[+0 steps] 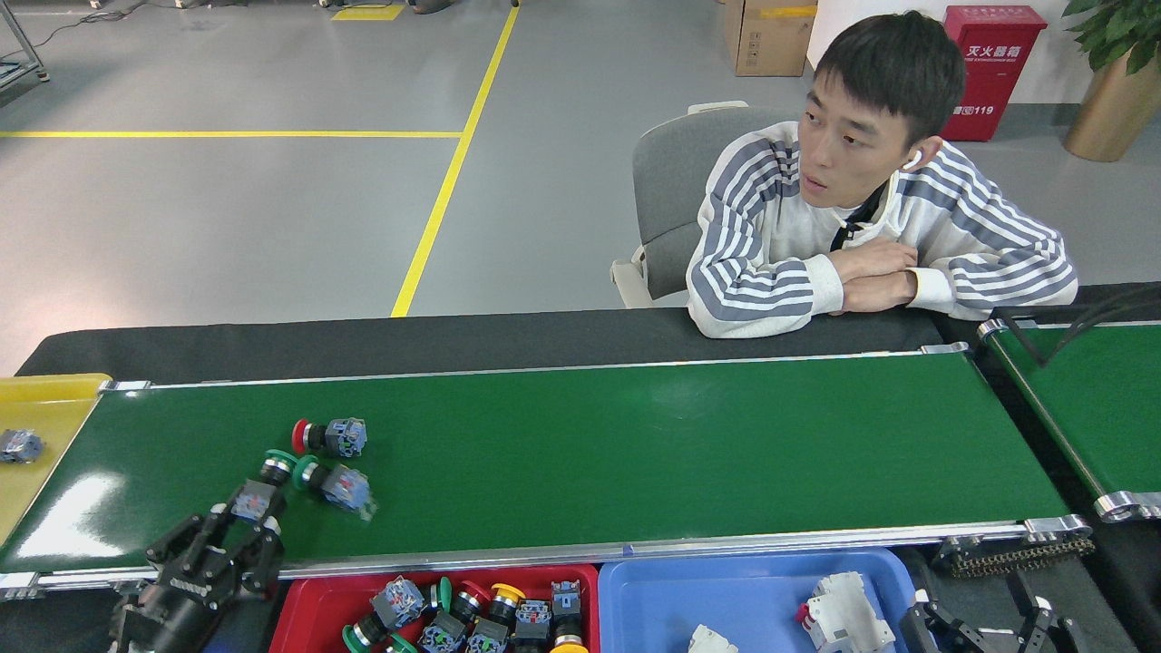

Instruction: Pick switch part from conveyor to tray

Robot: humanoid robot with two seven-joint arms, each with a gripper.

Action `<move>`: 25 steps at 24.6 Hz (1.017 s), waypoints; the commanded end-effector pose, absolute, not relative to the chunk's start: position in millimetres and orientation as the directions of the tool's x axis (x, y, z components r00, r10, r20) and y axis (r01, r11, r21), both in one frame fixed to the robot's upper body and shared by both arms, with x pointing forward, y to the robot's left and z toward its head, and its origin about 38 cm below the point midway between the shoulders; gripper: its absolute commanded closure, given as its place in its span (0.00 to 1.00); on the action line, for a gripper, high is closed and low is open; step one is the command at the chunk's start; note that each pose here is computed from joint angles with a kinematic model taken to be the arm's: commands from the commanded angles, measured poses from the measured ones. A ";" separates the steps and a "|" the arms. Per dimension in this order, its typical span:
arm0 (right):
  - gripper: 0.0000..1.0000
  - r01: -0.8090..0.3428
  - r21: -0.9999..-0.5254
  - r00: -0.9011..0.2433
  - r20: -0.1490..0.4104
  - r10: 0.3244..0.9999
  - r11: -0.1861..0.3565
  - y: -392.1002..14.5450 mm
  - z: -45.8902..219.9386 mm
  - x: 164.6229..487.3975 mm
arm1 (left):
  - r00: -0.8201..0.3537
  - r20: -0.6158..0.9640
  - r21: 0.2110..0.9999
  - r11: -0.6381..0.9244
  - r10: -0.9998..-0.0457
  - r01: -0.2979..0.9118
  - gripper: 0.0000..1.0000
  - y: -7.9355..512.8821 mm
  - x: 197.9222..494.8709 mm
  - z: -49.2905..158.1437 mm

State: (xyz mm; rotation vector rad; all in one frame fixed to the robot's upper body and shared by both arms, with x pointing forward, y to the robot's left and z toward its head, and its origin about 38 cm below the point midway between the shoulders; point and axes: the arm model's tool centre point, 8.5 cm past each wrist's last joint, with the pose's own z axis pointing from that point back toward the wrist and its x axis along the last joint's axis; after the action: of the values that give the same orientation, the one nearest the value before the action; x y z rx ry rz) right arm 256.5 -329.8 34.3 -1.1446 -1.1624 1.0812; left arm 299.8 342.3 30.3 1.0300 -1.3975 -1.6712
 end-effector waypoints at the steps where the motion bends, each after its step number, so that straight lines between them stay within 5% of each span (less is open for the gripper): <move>1: 0.01 -0.009 -0.995 0.077 0.101 0.992 0.102 -329.6 41.7 258.5 | -0.509 -0.125 0.990 -0.140 -0.852 -0.010 0.70 315.5 272.0 44.6; 2: 0.01 -0.012 -0.995 0.072 0.102 0.992 0.103 -329.2 41.2 258.0 | -0.533 -0.109 0.992 -0.123 -0.839 -0.011 0.53 302.2 259.9 44.7; 3: 0.01 -0.010 -0.995 0.065 0.102 0.993 0.103 -328.3 41.6 257.6 | -0.542 -0.082 0.996 -0.086 -0.836 -0.019 0.17 284.2 247.0 46.5; 4: 0.01 -0.012 -0.995 0.060 0.103 0.993 0.104 -327.8 41.5 257.6 | -0.530 -0.046 0.999 -0.039 -0.847 -0.024 0.00 269.6 241.1 46.8; 12: 0.01 -0.013 -0.994 0.057 0.103 0.993 0.104 -328.0 41.2 257.6 | -0.492 0.018 1.000 0.021 -0.871 0.000 0.00 256.3 228.0 38.3; 19: 0.01 -0.010 -0.995 0.054 0.103 0.993 0.104 -327.3 42.4 258.4 | 0.049 -0.111 0.993 -0.109 -0.993 0.037 0.00 340.9 233.9 37.9; 25: 0.01 -0.010 -0.994 0.055 0.106 0.993 0.107 -326.4 42.7 259.0 | 0.126 -0.127 0.988 -0.115 -0.984 0.102 0.00 365.3 231.1 39.1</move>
State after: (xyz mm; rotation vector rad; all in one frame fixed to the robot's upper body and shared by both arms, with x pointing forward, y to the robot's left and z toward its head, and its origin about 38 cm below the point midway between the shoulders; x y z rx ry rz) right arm 256.5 -326.2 36.3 -1.1349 -1.1920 1.0979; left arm 228.3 362.0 33.0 1.2672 -0.9911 -1.2485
